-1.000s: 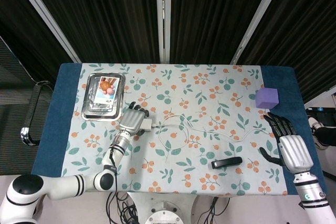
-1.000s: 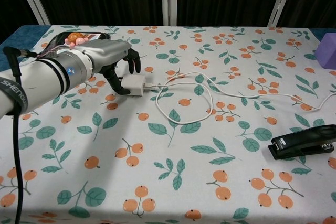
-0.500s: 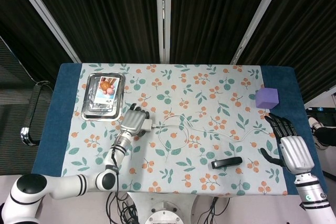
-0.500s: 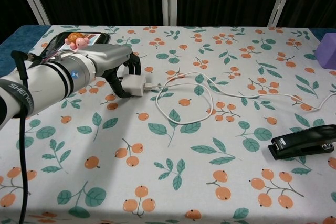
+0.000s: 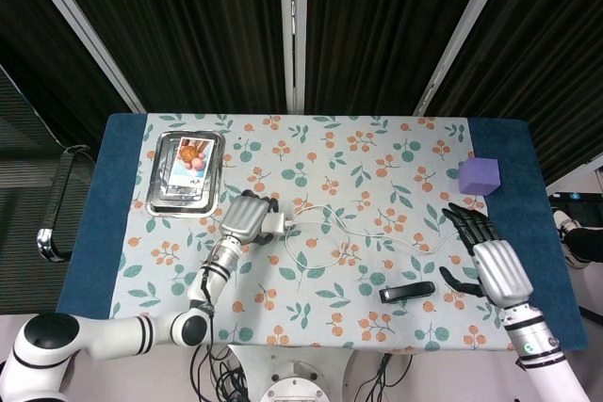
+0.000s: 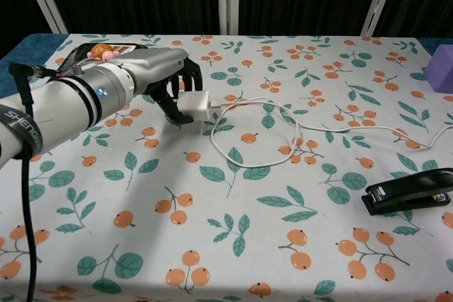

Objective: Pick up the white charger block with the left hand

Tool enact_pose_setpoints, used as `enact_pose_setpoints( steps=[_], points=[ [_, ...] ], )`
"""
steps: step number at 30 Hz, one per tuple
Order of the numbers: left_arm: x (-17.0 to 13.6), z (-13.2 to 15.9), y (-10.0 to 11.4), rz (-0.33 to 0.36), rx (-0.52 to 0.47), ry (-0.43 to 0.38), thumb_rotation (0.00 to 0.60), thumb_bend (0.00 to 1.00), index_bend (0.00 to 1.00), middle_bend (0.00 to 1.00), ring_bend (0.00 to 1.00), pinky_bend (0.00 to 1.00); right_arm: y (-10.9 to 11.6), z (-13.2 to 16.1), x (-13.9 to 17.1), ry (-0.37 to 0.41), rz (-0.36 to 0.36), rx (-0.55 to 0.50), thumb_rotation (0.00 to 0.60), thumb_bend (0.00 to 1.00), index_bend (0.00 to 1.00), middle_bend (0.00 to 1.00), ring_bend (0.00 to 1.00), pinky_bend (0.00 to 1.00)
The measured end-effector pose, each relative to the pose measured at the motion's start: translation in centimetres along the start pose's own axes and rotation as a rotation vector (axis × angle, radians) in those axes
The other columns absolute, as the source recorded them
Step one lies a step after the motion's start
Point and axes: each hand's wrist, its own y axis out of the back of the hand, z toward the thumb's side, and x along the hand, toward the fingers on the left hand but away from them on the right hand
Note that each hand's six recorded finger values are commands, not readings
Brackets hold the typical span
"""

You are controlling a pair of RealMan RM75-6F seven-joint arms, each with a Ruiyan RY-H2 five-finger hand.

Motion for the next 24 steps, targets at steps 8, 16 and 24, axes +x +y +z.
enact_pose_setpoints(
  steps=[8, 16, 24],
  points=[
    [-1.6, 2.5, 1.9, 0.05, -0.038, -0.081, 0.6, 0.4, 0.55, 0.53, 0.39, 0.24, -2.0, 5.6, -4.2, 0.074, 0.024, -0.028, 0.6, 0.24, 0.13, 0.08, 0.0, 0.0],
    [-2.4, 3.9, 3.0, 0.087, -0.058, -0.101, 0.6, 0.4, 0.55, 0.53, 0.39, 0.25, -5.5, 9.7, -8.5, 0.045, 0.067, -0.023, 0.6, 0.26, 0.31, 0.16, 0.0, 0.03],
    [-2.6, 4.5, 3.3, 0.099, -0.059, -0.101, 0.6, 0.39, 0.55, 0.53, 0.39, 0.25, -8.9, 11.4, -11.8, -0.016, 0.097, -0.073, 0.6, 0.27, 0.38, 0.18, 0.0, 0.02]
  ],
)
